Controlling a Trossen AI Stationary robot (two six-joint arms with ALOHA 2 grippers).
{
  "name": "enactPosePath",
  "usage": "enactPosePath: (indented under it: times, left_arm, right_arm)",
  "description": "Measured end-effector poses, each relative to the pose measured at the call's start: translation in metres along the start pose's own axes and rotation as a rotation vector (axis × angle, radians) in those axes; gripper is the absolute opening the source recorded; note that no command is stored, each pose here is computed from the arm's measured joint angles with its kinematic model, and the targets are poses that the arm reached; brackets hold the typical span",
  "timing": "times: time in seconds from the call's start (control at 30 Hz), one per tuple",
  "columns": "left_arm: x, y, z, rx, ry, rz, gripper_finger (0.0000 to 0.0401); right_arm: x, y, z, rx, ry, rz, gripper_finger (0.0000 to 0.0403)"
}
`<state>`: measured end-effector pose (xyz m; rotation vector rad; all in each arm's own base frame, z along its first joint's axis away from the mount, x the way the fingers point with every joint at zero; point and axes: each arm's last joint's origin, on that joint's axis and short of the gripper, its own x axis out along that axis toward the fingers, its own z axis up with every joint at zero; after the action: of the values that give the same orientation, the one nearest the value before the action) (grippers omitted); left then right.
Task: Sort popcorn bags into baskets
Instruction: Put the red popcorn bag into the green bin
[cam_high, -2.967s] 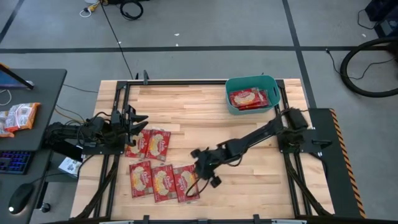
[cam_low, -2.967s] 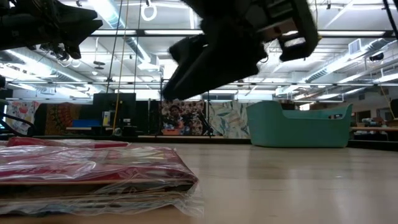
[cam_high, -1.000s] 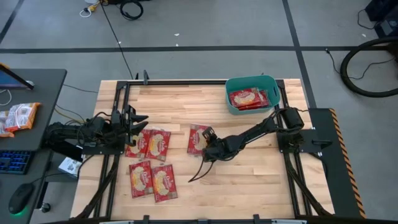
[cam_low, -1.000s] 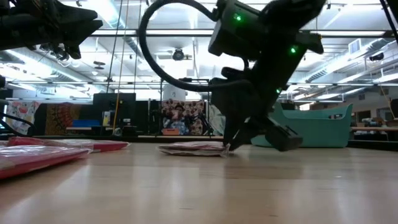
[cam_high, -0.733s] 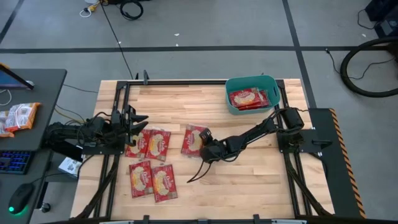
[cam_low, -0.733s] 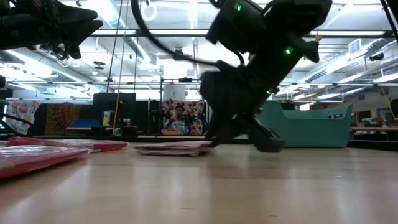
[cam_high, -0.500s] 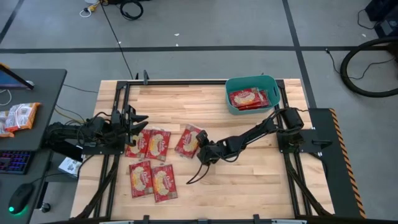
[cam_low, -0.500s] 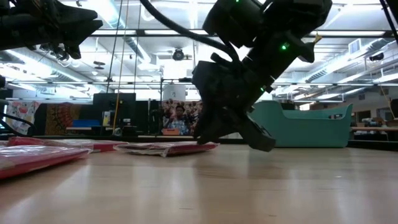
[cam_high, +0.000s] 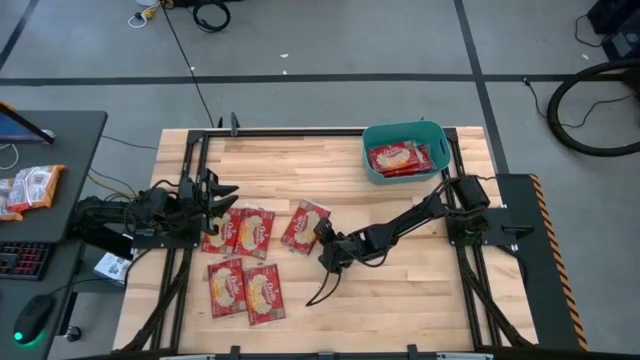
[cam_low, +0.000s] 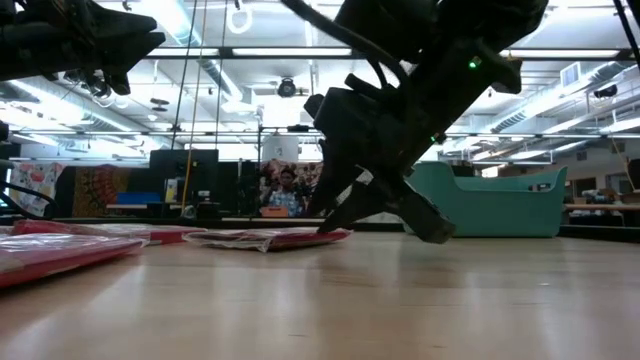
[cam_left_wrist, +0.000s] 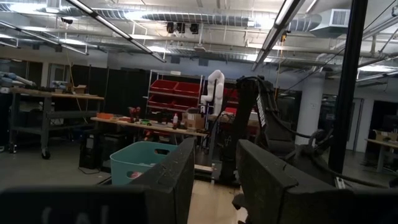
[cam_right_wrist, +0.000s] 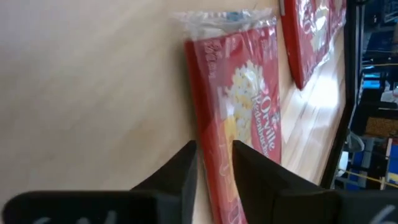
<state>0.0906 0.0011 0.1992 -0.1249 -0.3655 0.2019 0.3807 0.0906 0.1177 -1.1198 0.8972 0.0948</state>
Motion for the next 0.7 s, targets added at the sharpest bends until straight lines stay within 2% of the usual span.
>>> enactPosePath:
  times: [0.33,0.7]
  left_arm:
    - [0.000,0.000,0.000,-0.001,-0.001,0.000,0.0126]
    - [0.000,0.000,0.003,-0.024,-0.027,-0.002,0.0126]
  right_arm:
    - [0.006,-0.005,-0.009,0.059,0.006,0.038,0.0183]
    - [0.019,-0.021,-0.026,0.058,-0.033,0.094,0.0186]
